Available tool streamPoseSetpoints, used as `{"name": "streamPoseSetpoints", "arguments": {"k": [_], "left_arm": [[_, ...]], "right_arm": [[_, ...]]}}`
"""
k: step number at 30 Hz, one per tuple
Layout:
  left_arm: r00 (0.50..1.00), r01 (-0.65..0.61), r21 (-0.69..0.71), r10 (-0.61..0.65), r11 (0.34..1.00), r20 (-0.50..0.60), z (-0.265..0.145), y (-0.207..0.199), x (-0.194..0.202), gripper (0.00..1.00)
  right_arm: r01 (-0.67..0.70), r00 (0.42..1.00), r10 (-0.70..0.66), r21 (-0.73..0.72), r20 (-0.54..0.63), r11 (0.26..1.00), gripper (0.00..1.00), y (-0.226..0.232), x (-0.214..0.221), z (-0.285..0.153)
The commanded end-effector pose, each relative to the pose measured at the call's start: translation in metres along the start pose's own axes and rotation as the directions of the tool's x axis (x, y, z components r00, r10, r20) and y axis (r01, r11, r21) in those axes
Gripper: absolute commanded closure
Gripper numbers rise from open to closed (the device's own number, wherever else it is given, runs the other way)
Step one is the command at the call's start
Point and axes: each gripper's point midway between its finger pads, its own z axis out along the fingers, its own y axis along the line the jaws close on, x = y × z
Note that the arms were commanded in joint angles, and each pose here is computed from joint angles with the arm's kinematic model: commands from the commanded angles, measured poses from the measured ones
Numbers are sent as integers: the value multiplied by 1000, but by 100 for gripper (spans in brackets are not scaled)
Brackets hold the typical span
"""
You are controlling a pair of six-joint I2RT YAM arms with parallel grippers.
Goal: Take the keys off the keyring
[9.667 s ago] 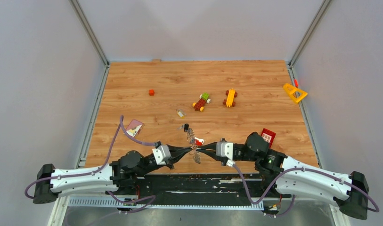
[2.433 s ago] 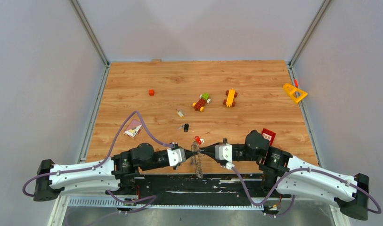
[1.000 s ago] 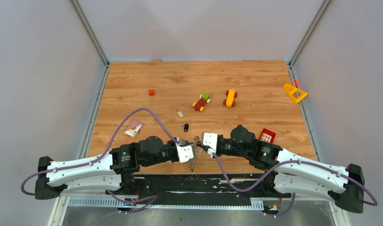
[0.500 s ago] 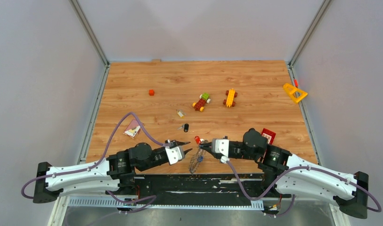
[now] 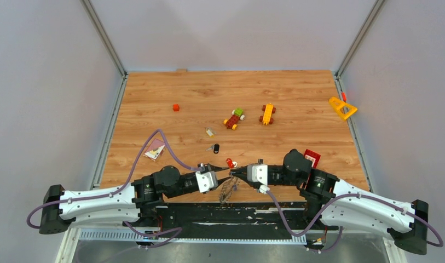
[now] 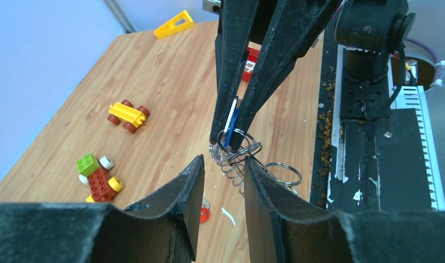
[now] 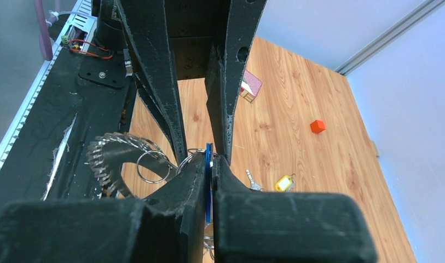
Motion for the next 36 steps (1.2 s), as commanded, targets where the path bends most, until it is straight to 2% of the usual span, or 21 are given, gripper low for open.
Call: {"name": "streamPoseSetpoints", "arguments": {"k": [1, 9, 13, 18, 36], "left_arm": [[995, 24, 33, -27, 999, 92, 3, -5, -25, 60], [995, 22, 69, -28, 997, 95, 2, -11, -26, 66], [995, 21, 76, -28, 997, 99, 2, -12, -27, 77], [996, 21, 76, -28, 997, 87, 2, -12, -26, 100], [999, 18, 95, -22, 995, 46, -1, -12, -28, 100]], "right_arm": [[55, 995, -58, 32, 87, 998, 100, -11, -24, -1], [72, 995, -74, 33, 69, 997, 100, -11, -21, -2], [73, 995, -75, 31, 67, 997, 100, -11, -20, -1], [76, 995, -78, 31, 66, 997, 100, -10, -20, -3], [149, 989, -149, 9, 16, 989, 100, -6, -9, -10]]}}
